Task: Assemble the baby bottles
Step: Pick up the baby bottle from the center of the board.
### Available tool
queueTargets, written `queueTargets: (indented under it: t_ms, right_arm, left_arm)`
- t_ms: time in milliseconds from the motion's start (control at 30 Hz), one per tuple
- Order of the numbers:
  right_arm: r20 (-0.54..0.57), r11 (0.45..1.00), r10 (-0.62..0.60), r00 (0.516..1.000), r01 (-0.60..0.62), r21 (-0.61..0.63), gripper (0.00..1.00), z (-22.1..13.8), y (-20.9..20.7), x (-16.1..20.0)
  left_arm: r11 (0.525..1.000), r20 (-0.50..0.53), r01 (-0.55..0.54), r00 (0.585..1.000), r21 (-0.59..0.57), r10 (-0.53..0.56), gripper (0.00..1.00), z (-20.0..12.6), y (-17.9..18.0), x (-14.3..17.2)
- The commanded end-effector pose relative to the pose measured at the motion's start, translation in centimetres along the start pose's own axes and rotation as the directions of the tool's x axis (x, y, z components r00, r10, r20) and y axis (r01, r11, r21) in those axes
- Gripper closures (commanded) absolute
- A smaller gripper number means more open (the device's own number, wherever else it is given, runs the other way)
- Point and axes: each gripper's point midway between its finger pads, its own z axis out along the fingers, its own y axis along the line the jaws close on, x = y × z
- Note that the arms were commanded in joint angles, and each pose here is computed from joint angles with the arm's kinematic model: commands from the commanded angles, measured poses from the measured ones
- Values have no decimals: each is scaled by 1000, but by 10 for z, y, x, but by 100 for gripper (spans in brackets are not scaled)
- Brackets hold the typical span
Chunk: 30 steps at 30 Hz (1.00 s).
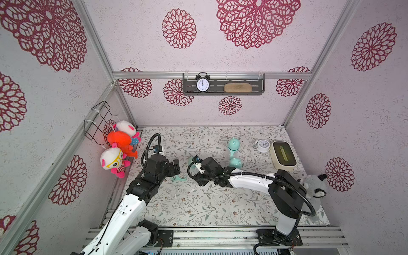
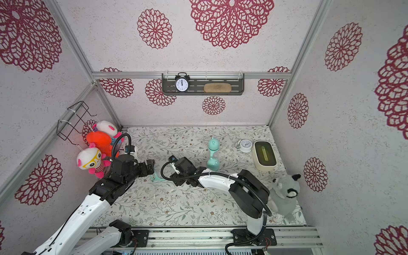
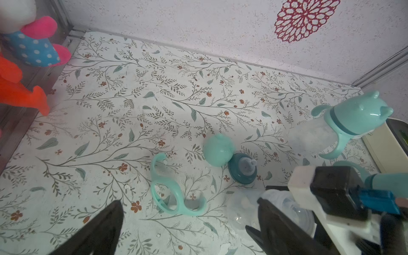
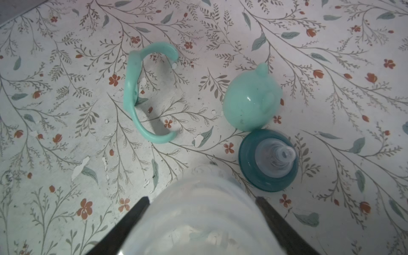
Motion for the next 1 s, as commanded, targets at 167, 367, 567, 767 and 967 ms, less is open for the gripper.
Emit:
queueTargets:
  t_ms: [167,367,567,767,967]
  right_arm:
    - [92,1000,25,995,-25,-1,46,-10,2,-26]
    - [66,1000,25,997,-26,13,56,-34,-5,-45]
    - [12,998,49,999,-48,-47,56,-63,-11,-64]
    - [-55,997,38,998,-41,-62,56,-92,-18,-81]
    - [-78,996,28,997,-35,-88,55,-115,-16,-99]
  left_arm:
    - [999,-2,-8,1000,42,9,2,3,-4,6]
    - [974,-2,-35,999,226,36,2,11,-35,15]
    - [941,36,-100,995,323,94,2,9,-54,25]
    - [897,134,-178,982,405,134,2,0,-71,38]
    - [825,266,-288,948,487,174,2,-18,-88,43]
